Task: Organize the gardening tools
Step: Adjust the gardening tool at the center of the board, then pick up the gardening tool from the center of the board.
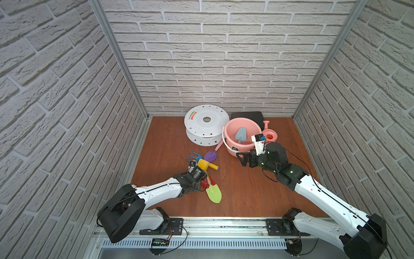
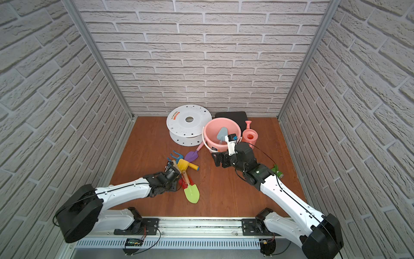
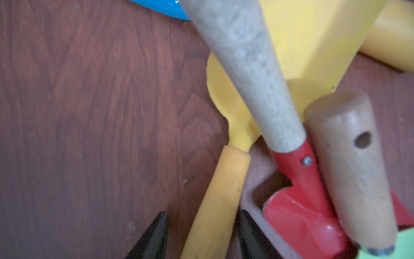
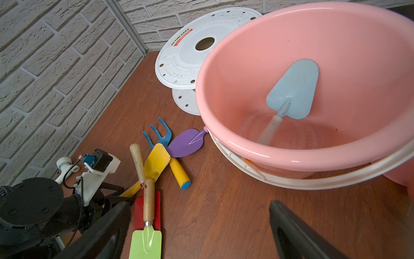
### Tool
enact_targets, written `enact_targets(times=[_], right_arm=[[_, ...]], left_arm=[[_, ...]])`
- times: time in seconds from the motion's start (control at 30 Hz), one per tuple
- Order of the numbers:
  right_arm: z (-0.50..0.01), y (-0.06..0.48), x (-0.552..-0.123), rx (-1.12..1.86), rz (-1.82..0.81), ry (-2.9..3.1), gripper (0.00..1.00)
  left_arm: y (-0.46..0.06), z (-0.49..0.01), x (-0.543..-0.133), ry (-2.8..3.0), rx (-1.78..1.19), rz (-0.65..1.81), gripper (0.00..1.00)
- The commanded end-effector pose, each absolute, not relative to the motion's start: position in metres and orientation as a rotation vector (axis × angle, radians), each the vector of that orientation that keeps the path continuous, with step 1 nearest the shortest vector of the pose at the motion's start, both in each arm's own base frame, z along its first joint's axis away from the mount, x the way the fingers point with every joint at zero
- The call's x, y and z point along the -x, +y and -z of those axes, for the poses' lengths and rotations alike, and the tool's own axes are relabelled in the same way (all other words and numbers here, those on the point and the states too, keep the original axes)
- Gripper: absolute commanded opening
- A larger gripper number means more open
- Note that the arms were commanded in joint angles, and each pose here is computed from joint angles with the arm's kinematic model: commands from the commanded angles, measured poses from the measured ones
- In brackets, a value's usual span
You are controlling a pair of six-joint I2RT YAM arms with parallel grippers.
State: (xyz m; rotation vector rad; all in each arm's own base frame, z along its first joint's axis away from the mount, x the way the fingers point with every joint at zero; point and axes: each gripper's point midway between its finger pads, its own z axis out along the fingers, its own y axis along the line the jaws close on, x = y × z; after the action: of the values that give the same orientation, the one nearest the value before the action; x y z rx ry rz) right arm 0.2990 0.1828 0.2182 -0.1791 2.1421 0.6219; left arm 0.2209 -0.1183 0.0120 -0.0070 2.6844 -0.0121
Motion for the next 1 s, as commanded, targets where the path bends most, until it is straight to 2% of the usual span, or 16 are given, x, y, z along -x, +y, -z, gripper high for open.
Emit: enact_targets(times=[0.0,0.07,0.1,0.27,0.57,0.77,0.97], right_arm=[[-0.224,0.188,-0.300,0.181,-0.654,2.104,1.00],[-0.224,0.188,-0.300,0.181,-0.653,2.104,1.00],[-0.224,0.188,-0.300,0.181,-0.655,2.104,1.00],[-0.223,0.192,-0.300,0.191,-0.675,2.109,1.00],[-0.220,0.203,-0.297,0.240,-0.701,2.112,1.00],[-0.222,0.213,-0.296,0.282,-0.717,2.116,1.00],[-0.236,0.229,-0.290,0.357,-0.807,2.086,1.00]], left_arm=[[-0.113,-0.003,-0.214,2.706,-0.001,-0.023,0.35],[-0.113,-0.003,-0.215,2.702,-0.001,-0.034,0.24],[-0.112,-0.005,-0.217,2.694,0.002,-0.041,0.23],[-0.100,-0.027,-0.226,2.610,0.046,-0.104,0.17],[-0.057,-0.112,-0.254,2.326,0.216,-0.314,0.09],[-0.070,-0.165,-0.274,2.156,0.117,-0.173,0.09],[-0.135,-0.186,-0.279,2.011,-0.154,0.171,0.10]])
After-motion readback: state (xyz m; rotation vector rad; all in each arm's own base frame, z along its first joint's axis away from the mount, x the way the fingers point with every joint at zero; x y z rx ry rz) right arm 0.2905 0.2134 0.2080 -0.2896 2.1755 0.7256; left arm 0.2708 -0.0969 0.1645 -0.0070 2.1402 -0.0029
